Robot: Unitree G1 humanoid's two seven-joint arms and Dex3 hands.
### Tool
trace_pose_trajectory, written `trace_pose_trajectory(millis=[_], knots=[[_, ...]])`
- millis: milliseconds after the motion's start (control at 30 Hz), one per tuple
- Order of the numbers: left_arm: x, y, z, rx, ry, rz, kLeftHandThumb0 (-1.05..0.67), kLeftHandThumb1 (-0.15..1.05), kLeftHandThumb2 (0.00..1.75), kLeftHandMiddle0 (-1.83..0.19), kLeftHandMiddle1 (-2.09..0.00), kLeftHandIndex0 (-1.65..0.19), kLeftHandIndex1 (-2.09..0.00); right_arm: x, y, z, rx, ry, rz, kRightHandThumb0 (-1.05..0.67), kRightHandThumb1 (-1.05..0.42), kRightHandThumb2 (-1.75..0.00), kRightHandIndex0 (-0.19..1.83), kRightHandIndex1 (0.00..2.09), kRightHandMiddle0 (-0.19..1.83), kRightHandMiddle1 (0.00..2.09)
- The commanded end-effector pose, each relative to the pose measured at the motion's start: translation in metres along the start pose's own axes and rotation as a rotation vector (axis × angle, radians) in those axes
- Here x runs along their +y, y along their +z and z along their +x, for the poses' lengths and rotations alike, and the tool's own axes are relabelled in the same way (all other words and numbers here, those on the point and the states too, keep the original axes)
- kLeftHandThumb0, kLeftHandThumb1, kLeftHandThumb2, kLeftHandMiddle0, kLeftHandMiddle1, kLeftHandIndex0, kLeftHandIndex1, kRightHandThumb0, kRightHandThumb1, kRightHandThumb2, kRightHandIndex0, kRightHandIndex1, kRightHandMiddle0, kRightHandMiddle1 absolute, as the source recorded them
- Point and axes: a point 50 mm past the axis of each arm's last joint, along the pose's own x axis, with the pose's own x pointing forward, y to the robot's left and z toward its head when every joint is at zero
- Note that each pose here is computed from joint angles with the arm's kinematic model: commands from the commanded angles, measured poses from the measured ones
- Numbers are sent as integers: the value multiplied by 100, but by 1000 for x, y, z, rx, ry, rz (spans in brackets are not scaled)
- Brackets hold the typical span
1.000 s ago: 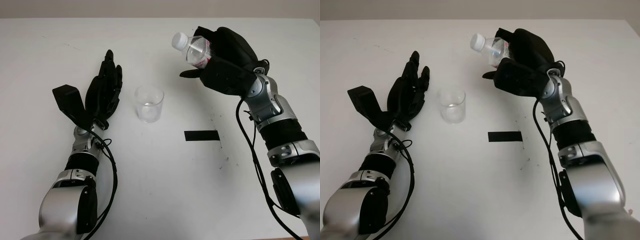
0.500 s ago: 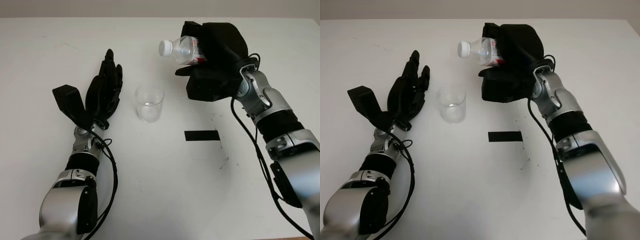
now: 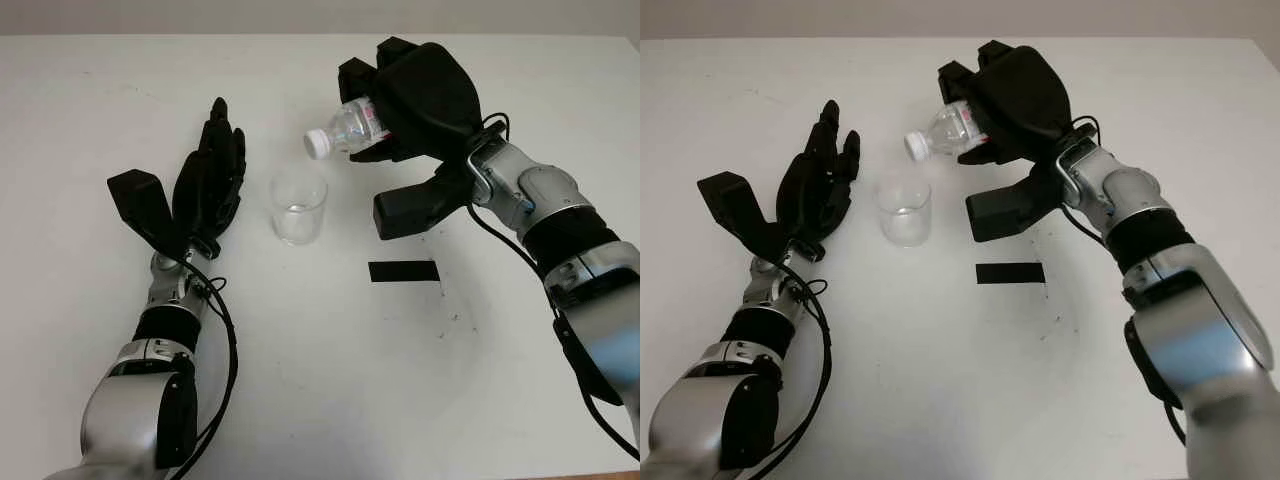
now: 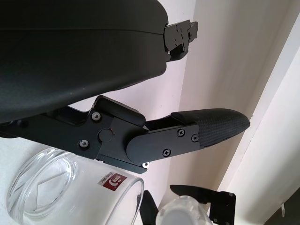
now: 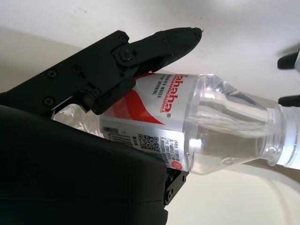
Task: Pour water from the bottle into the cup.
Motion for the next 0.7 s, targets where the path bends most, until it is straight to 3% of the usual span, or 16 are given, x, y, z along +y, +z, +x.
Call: trace_pose_trajectory(millis=[0,267,667], knots=[[2,-3,-4,0,4,2,-84,105,62,19,0,19,0,-13,-5,6,-28,-40,-57,-39,-91,-33,131,209,88,209],[1,-5,-5,8,8,10,-85,105,63,19,0,19,0,-11,2,7,-79,-75,-79,-37,-93,-32,138,209,86,209],[1,-6,-6,9,18,11,-82,105,65,19,0,19,0,-13,10,10,-121,-137,-137,-38,-94,-25,127,209,49,209]])
